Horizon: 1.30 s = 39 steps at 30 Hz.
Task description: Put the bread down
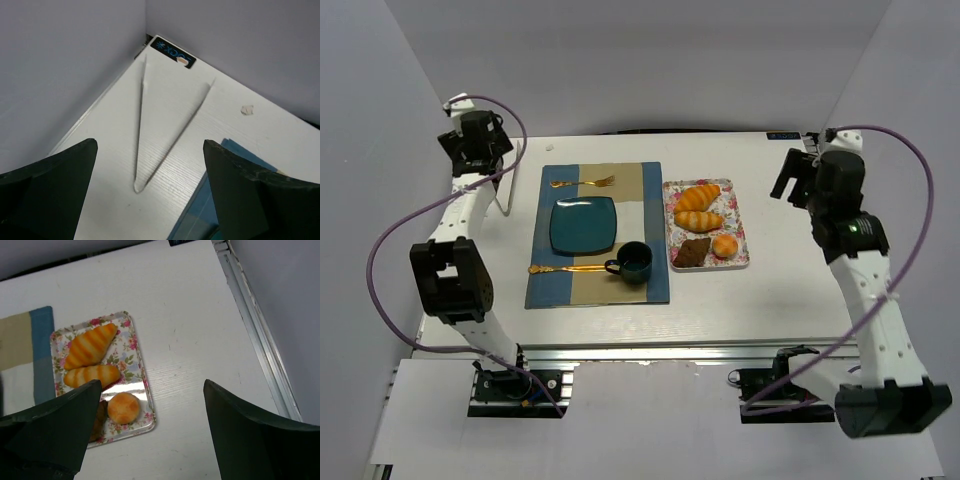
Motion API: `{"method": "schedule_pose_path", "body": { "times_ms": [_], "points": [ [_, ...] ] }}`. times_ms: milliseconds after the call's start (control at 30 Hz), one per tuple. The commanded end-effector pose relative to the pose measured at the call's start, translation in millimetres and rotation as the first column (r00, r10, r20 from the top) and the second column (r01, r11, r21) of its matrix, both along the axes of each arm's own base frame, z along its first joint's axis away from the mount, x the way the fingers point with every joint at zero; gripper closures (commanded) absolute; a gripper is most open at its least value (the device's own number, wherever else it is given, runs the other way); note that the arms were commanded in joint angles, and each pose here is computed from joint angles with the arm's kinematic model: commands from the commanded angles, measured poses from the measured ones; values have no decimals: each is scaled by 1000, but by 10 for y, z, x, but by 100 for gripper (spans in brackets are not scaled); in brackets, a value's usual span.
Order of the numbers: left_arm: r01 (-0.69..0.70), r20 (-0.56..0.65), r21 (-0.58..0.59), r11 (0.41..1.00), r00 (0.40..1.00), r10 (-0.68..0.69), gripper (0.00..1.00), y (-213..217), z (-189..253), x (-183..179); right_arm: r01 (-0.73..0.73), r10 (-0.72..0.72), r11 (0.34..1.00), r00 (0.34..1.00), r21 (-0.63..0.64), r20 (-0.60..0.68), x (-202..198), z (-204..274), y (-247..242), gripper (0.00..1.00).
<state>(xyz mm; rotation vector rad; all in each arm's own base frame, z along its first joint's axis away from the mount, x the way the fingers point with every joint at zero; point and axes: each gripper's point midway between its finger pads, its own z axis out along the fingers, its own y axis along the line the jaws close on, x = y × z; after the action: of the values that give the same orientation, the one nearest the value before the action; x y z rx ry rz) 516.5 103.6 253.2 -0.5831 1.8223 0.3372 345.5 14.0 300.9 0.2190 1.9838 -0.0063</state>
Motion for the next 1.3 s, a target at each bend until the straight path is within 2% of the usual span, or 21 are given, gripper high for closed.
{"method": "schedule_pose_path", "body": {
  "times_ms": [0,167,200,267,367,433,700,1267],
  "points": [
    [-61,100,-45,997,993,65,2,274,372,-90,25,-26,1000,997,12,78,-264,256,-67,11],
    [5,-49,-54,999,999,-8,2,323,-114,197,-69,65,997,982,19,175,-436,188,48,11],
    [45,-91,-80,996,994,-52,2,302,-284,318,-122,113,992,966,26,233,-447,318,136,11],
    [50,-135,-99,994,989,-63,2,322,-440,402,-225,223,974,944,-17,243,-421,335,285,11],
    [41,-194,-121,992,979,-65,3,429,-671,497,-136,128,990,973,28,192,-301,259,180,11],
    [49,-228,-141,989,970,-81,4,454,-774,560,-84,81,996,986,14,147,-276,235,91,11],
    [78,-284,-147,986,951,-117,4,494,-955,636,-115,114,993,992,9,58,-104,-24,161,11],
    [237,-403,-184,954,867,-293,4,290,-1420,521,-188,188,982,982,2,19,157,-227,294,11]
  ]
}}
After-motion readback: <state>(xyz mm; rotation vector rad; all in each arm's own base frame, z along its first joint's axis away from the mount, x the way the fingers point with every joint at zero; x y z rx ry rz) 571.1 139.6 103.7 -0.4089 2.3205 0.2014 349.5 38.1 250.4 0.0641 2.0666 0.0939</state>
